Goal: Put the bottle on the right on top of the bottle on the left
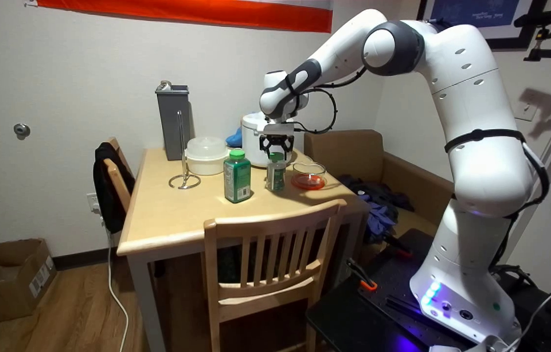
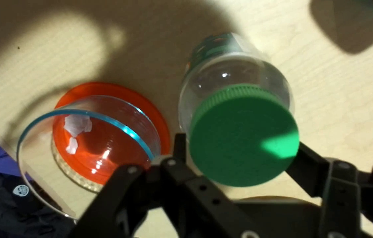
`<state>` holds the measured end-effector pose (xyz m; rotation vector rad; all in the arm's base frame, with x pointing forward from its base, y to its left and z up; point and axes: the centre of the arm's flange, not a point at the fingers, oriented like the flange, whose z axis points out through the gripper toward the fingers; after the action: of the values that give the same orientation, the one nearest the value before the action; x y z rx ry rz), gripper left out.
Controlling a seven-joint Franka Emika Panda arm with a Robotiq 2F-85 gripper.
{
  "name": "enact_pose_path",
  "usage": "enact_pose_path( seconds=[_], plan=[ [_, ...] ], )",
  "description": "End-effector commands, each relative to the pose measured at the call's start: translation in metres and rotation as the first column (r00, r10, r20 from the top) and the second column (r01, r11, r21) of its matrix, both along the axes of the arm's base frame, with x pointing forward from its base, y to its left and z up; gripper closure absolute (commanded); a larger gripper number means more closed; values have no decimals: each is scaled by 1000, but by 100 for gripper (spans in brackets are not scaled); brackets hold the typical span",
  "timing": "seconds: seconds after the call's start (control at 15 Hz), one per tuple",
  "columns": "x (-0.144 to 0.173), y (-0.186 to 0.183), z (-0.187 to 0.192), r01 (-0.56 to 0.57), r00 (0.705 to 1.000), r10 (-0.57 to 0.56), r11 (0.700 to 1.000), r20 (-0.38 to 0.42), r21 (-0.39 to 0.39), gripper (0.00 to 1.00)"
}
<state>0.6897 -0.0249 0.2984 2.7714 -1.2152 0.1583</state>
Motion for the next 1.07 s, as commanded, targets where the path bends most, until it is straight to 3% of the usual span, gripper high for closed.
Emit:
enact_pose_path(
  seconds=[0.0,0.07,0.53,1.0],
  plan=[
    [3,5,20,47,999,-47,999,6,-5,57],
    [4,8,27,52,999,-52,999,12,-11,62],
    [0,28,58,27,1000,-27,999,-4,-31,62],
    [-14,48,149,-51,997,54,997,52,-59,62]
  ],
)
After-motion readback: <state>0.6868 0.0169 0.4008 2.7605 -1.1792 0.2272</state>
